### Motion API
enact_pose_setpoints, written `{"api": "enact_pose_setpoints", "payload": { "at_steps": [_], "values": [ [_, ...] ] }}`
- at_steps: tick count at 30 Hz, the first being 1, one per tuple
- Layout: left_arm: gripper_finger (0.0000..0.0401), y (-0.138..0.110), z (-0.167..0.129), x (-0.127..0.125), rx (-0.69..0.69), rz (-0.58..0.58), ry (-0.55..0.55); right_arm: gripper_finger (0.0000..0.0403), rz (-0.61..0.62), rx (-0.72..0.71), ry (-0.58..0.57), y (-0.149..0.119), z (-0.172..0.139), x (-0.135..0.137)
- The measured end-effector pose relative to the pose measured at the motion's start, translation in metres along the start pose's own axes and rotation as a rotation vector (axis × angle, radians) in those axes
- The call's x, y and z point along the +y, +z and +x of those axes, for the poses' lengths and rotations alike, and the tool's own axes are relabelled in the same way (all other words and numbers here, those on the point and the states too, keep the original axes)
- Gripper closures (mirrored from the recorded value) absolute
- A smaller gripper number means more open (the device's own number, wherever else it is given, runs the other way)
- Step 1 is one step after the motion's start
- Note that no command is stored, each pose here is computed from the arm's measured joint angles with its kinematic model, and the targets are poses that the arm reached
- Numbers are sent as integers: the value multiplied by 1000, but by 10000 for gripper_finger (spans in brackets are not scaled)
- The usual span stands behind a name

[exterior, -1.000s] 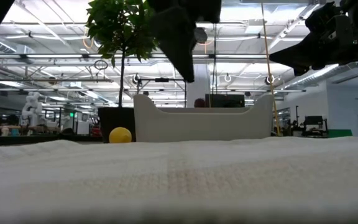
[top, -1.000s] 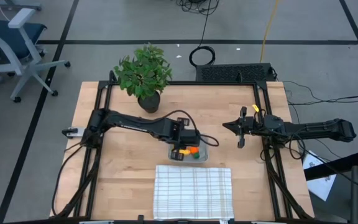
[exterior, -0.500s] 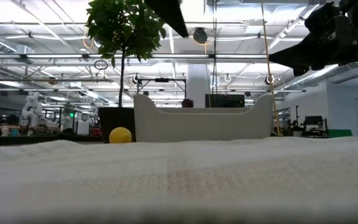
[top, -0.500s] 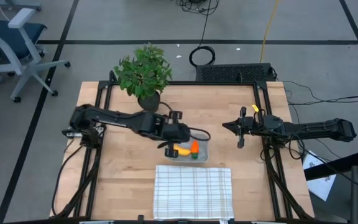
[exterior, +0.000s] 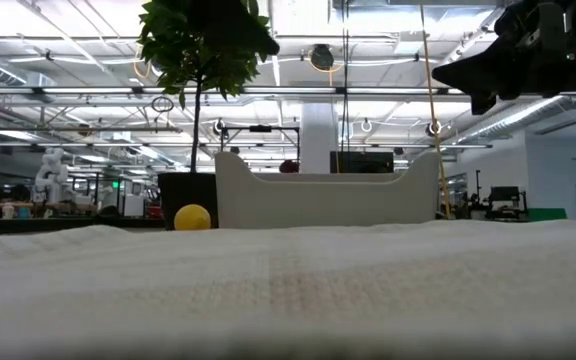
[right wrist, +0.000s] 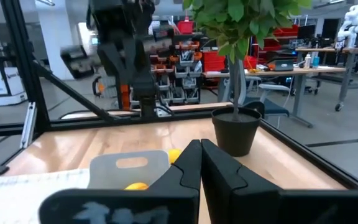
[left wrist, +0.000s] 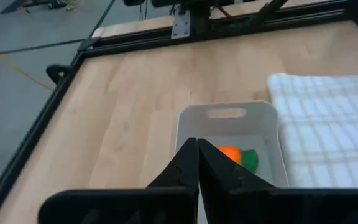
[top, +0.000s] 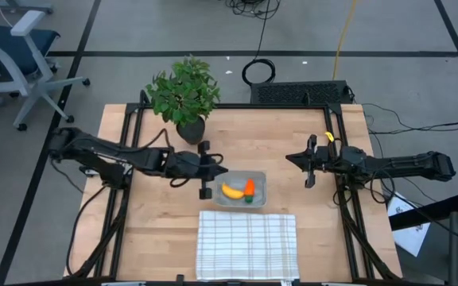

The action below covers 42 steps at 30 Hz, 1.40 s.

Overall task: Pick and placing Produce into tupperware
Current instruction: Put the yellow lemon into the gray basket

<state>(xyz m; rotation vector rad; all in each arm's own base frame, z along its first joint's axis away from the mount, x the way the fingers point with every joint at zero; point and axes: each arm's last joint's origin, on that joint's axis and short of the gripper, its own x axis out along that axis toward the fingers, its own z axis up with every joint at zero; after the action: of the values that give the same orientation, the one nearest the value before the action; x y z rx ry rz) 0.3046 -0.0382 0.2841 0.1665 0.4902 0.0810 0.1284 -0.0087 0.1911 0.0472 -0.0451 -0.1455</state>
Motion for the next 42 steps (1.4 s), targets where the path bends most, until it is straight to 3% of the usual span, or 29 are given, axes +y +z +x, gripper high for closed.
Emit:
{"api": "enact_pose_setpoints", "payload": {
  "at_steps": [3, 8, 13, 18, 22, 26, 33, 42],
  "values": [
    [401, -8, -8, -5, -85, 17, -8, 403, 8, -10, 6, 1, 0, 0],
    [401, -27, -37, -1, -139, 59, 99, 403, 14, -40, 62, 5, -3, 2],
    [401, -43, -77, 22, -273, -67, 163, 403, 8, -40, 62, 5, -5, 2],
    [401, -77, -89, 26, -417, -116, 89, 403, 3, -47, 62, 6, -6, 1],
    [401, -117, -83, 23, -400, -76, 110, 403, 24, -46, 59, 6, -6, 1],
    [401, -136, -82, 25, -363, -44, 79, 403, 19, -50, 59, 6, -6, 1],
    [401, -138, -103, 28, -423, -17, 51, 403, 6, -60, 59, 7, -9, 1],
    [401, -148, -103, 28, -318, -22, 45, 403, -1, -52, 58, 7, -10, 1]
  ]
}}
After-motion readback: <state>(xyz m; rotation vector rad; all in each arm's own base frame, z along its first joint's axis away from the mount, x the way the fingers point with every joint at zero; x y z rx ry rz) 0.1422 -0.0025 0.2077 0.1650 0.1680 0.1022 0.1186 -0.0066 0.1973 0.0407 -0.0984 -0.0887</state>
